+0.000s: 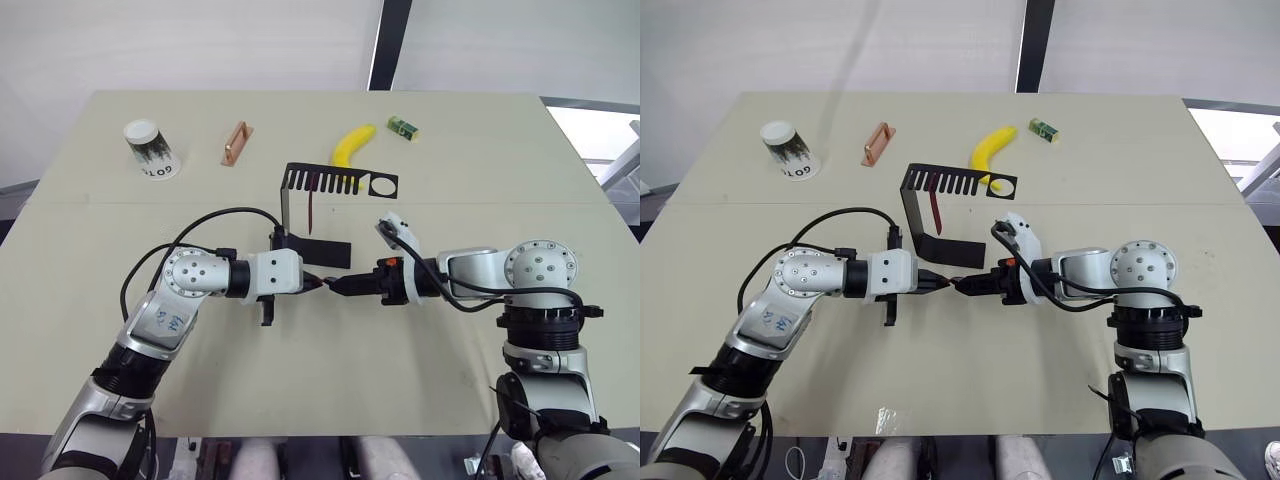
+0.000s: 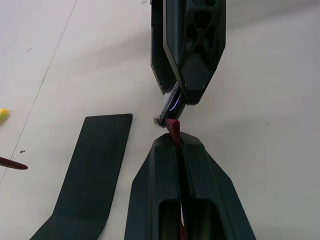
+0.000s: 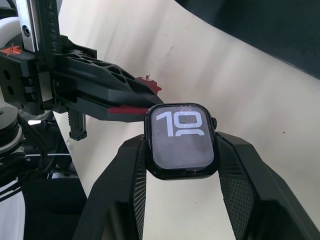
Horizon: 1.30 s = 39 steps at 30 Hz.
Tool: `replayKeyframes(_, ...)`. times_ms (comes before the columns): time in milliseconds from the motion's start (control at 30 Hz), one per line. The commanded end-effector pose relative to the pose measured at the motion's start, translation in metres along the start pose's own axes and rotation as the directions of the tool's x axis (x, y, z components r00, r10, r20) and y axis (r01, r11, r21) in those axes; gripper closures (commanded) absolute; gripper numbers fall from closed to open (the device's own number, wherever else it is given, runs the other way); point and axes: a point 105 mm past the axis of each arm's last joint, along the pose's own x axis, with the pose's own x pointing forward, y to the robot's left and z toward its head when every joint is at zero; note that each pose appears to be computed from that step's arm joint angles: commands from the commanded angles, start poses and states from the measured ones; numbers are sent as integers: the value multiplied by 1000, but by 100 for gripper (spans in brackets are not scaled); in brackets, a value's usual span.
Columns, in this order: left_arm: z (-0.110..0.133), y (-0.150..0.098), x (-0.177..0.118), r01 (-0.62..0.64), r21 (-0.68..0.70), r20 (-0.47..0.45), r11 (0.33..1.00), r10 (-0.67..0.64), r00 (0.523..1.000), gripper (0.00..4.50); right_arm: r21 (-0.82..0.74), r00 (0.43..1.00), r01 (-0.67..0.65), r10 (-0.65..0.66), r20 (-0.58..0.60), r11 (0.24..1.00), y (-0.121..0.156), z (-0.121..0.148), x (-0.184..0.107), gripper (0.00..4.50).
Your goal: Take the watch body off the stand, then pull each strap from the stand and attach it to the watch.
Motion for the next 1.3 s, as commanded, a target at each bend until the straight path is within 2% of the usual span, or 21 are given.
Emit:
replayKeyframes(33, 13, 3, 1, -4, 60, 29, 998, 2, 1000, 450, -52, 997, -71, 71, -3, 996, 16, 3, 0, 298)
replayKeyframes(1300, 12, 13, 8, -45, 55, 33, 997, 43, 999, 450, -91, 994, -105, 104, -20, 990, 25, 7, 1, 298)
